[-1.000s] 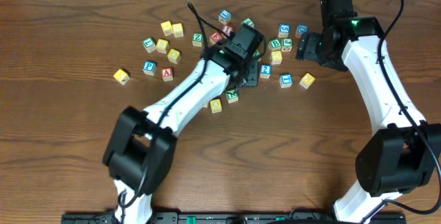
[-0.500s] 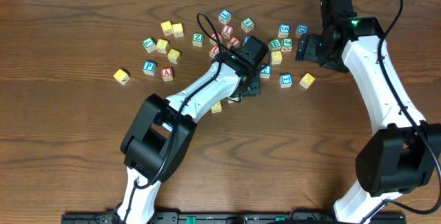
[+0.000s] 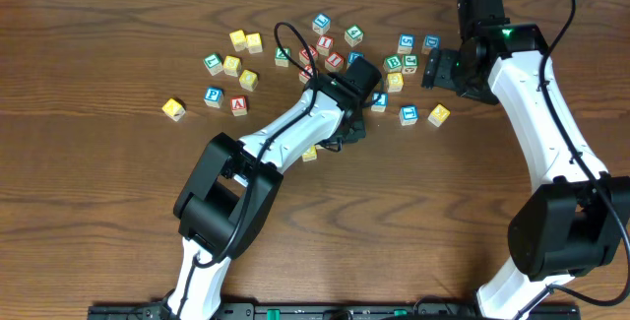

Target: Spell out CORL

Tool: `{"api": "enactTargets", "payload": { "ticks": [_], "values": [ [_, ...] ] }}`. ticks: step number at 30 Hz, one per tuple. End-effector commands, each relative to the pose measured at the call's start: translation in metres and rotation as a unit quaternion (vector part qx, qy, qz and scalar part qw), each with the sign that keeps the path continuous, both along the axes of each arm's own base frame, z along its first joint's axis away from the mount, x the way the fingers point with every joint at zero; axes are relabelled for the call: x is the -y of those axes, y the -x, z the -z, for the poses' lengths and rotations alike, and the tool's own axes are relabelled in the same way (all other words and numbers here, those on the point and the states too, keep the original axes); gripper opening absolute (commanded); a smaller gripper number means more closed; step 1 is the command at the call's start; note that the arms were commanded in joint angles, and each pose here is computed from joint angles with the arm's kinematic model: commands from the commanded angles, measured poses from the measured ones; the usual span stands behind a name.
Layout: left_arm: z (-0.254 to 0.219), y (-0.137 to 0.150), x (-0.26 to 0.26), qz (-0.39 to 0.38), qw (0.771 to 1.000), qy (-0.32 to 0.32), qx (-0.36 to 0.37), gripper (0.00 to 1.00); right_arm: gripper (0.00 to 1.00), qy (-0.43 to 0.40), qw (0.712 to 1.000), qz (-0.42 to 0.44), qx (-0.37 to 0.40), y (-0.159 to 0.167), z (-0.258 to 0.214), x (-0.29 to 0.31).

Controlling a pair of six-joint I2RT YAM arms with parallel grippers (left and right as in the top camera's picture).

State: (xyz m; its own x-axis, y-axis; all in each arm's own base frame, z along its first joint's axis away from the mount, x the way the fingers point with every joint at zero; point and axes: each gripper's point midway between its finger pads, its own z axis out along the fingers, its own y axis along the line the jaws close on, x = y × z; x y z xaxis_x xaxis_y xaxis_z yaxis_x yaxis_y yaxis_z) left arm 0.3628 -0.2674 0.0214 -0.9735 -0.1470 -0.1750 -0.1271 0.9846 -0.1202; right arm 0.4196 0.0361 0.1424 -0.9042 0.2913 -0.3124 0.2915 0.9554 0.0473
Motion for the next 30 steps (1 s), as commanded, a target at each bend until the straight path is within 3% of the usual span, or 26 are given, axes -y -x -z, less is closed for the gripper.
{"api": "enactTargets", "payload": {
  "ticks": [1, 4, 9, 18, 25, 30],
  "values": [
    [0.015, 0.004, -0.009, -0.017, 1.0, -0.02, -0.011, 0.27, 0.9, 0.003, 1.0, -0.003, -0.003, 0.0, 0.001, 0.001],
    [0.02, 0.004, -0.009, -0.017, 1.0, -0.022, -0.014, 0.28, 0.9, 0.002, 1.0, -0.003, -0.004, 0.0, 0.002, 0.001],
    [0.024, 0.005, -0.009, -0.017, 0.999, -0.024, -0.016, 0.4, 0.9, 0.003, 1.0, -0.003, -0.006, 0.002, 0.003, 0.001],
    [0.006, -0.006, -0.001, -0.003, 1.0, -0.009, 0.008, 0.46, 0.9, 0.003, 1.0, -0.003, -0.006, 0.001, 0.003, 0.001],
    [-0.084, -0.03, -0.004, 0.072, 0.992, 0.024, 0.105, 0.49, 0.91, 0.003, 1.0, -0.003, -0.006, 0.001, 0.003, 0.001],
    [-0.166, -0.042, -0.068, 0.046, 0.984, 0.032, 0.172, 0.49, 0.87, -0.018, 0.999, -0.05, -0.003, 0.0, 0.003, -0.018]
  ]
}}
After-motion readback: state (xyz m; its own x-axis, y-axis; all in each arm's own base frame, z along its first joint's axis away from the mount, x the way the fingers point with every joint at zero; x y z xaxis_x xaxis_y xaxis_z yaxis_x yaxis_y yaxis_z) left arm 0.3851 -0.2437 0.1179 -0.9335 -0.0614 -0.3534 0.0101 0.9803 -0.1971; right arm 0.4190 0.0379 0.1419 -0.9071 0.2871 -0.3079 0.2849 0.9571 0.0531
